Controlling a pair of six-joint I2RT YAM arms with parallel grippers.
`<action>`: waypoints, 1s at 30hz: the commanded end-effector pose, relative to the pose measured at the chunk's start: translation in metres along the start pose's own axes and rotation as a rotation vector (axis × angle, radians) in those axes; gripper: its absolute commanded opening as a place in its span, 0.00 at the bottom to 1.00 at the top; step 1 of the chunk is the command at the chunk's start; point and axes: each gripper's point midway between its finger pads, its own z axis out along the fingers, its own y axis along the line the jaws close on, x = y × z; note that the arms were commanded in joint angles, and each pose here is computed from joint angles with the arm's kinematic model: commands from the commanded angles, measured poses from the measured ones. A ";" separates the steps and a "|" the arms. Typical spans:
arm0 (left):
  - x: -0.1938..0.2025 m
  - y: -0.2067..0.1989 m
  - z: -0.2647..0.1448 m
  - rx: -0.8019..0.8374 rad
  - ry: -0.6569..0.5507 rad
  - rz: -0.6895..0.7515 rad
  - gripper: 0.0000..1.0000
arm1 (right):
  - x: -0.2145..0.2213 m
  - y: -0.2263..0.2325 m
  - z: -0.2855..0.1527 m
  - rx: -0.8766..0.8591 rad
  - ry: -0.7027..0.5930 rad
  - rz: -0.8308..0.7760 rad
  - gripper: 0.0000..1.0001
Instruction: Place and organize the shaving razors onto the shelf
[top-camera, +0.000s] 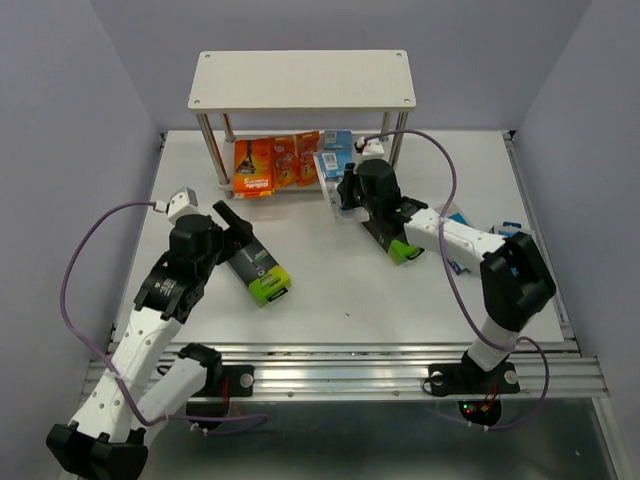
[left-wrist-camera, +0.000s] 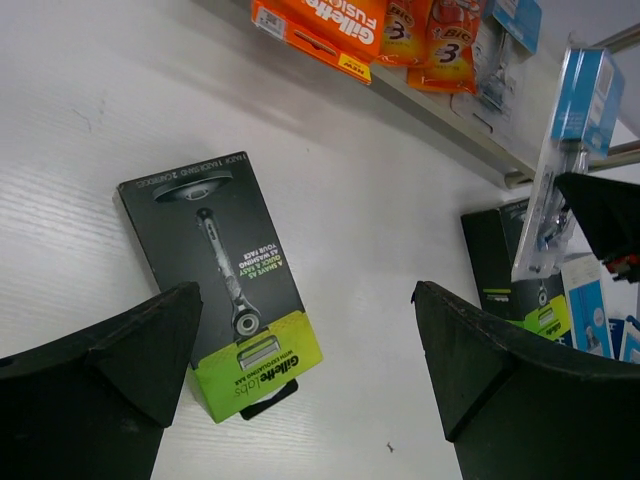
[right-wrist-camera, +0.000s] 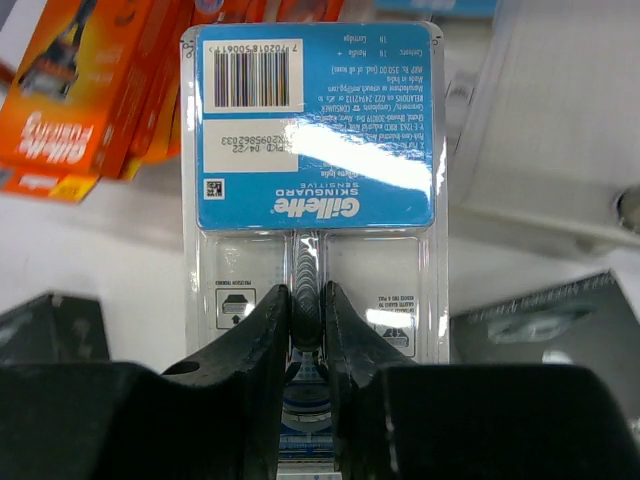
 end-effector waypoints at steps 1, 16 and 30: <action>-0.017 0.009 -0.011 -0.043 -0.066 0.006 0.99 | -0.079 -0.011 0.027 0.139 -0.288 -0.036 0.01; -0.009 0.019 -0.007 -0.076 -0.057 -0.012 0.99 | -0.099 -0.037 0.085 0.342 -0.417 -0.148 0.02; 0.002 0.027 -0.003 -0.099 -0.042 -0.037 0.99 | -0.102 -0.100 0.082 0.554 -0.429 -0.120 0.06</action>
